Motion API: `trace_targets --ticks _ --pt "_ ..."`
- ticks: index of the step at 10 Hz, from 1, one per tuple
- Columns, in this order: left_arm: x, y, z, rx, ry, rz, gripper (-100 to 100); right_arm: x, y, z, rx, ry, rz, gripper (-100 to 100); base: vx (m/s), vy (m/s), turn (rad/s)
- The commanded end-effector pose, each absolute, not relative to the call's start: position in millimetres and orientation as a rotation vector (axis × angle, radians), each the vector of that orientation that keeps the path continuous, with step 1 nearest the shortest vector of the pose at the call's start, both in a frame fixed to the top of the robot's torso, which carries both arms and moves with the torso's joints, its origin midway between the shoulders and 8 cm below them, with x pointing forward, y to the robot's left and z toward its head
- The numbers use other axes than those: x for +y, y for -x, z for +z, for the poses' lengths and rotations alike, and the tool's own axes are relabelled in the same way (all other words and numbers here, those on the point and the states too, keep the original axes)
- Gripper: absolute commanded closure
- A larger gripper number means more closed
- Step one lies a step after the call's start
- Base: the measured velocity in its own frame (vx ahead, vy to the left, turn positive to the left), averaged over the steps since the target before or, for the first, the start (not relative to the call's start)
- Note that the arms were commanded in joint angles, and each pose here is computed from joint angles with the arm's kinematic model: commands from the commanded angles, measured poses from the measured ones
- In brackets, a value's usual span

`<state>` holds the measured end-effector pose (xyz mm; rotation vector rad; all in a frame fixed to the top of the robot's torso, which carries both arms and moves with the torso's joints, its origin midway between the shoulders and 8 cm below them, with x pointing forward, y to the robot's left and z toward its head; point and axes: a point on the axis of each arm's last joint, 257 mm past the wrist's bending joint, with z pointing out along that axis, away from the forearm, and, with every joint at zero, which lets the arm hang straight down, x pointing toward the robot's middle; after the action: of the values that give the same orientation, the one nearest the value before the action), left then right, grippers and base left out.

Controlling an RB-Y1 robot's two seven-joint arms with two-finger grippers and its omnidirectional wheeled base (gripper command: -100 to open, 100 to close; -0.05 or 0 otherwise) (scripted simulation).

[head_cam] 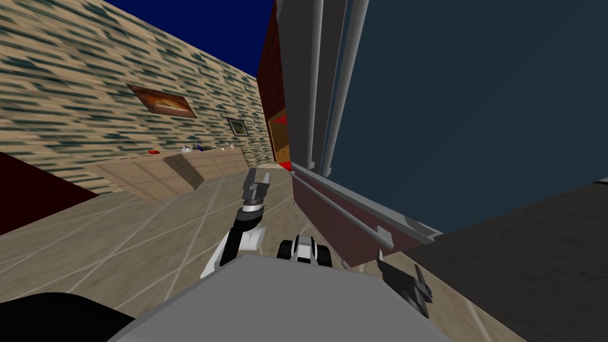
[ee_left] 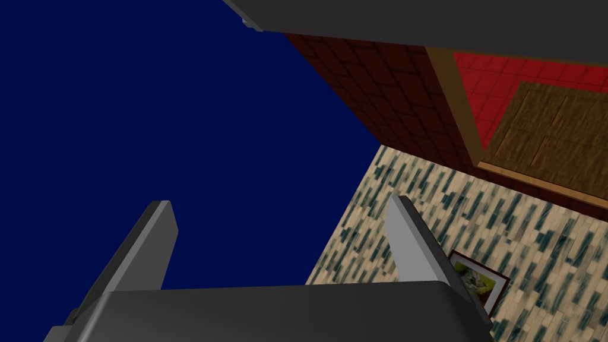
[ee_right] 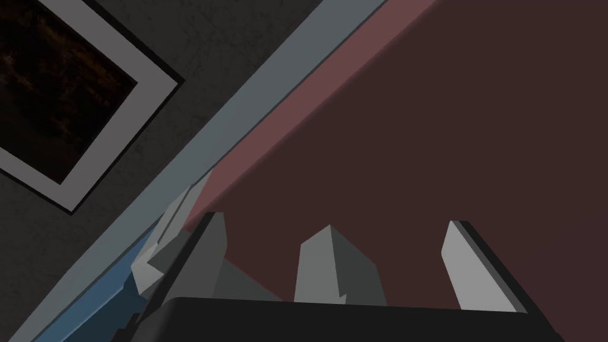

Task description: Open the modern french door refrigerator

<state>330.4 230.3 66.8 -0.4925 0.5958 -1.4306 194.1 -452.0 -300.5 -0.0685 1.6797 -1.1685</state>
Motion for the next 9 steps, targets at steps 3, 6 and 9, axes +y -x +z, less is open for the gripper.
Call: trace_targets --ticks 3,6,9 --pt "230 -330 67 0.596 0.492 -1.431 0 -440 -188 -290 1.608 0.172 -1.258 -100 0.038 -0.016 -0.02" --pt "230 -330 67 0.596 0.492 -1.431 0 -429 -190 -283 1.565 0.243 -1.287 -100 0.034 -0.01 -0.016" --pt "230 -330 67 0.596 0.492 -1.431 0 -417 -189 -279 1.52 0.3 -1.324 -100 0.026 -0.013 -0.02"
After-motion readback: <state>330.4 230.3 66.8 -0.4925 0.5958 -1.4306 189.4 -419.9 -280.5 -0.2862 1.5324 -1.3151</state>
